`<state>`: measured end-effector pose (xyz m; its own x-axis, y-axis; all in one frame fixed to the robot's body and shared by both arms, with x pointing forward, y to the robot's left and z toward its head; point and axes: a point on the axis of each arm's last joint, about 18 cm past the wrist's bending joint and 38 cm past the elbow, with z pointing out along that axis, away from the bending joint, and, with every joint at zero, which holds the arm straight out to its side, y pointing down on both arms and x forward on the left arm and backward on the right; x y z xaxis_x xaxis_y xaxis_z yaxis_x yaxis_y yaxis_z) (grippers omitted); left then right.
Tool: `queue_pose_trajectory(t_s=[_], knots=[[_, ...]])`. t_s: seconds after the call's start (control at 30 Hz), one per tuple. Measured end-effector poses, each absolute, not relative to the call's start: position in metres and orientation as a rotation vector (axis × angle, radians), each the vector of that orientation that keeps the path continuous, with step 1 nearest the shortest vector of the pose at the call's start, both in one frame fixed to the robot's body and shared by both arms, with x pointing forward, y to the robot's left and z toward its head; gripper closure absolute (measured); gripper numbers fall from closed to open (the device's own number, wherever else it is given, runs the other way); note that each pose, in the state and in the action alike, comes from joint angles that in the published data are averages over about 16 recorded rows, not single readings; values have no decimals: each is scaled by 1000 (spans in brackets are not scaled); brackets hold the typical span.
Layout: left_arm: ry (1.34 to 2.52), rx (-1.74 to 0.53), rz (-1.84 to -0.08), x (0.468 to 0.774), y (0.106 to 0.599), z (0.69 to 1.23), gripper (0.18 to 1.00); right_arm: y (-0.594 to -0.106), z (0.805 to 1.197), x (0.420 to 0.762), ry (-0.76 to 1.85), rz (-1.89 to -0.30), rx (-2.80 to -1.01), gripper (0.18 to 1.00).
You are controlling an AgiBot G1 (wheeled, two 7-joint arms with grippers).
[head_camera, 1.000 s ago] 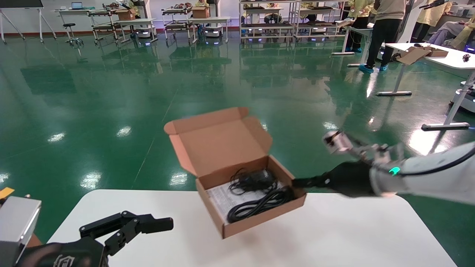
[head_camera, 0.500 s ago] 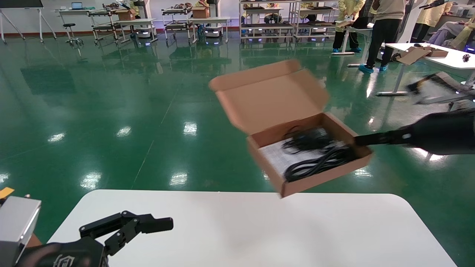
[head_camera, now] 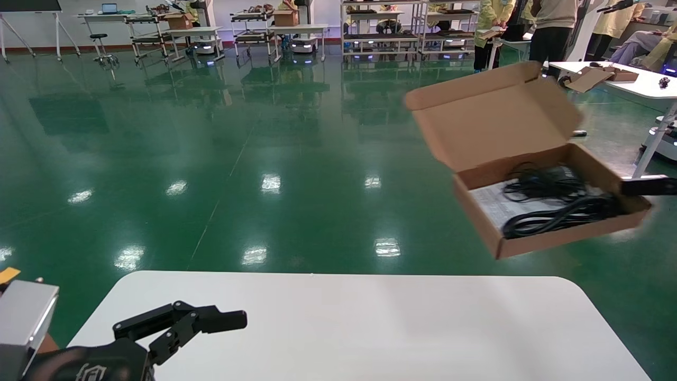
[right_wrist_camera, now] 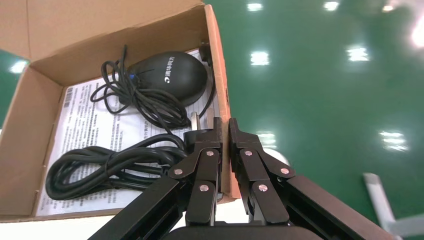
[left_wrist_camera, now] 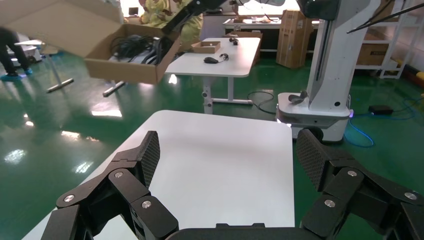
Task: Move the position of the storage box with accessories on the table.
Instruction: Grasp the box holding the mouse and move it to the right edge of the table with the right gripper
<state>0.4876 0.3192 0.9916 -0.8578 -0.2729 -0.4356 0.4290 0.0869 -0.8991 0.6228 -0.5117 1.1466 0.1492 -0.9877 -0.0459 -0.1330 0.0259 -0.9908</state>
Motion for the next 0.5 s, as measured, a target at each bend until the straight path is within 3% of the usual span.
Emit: queue_pose_trajectory(t_s=[0.5], knots=[[1867,153,-1823,488,319,992,184,-561,1069,633,1366,-1032,-1282,973]])
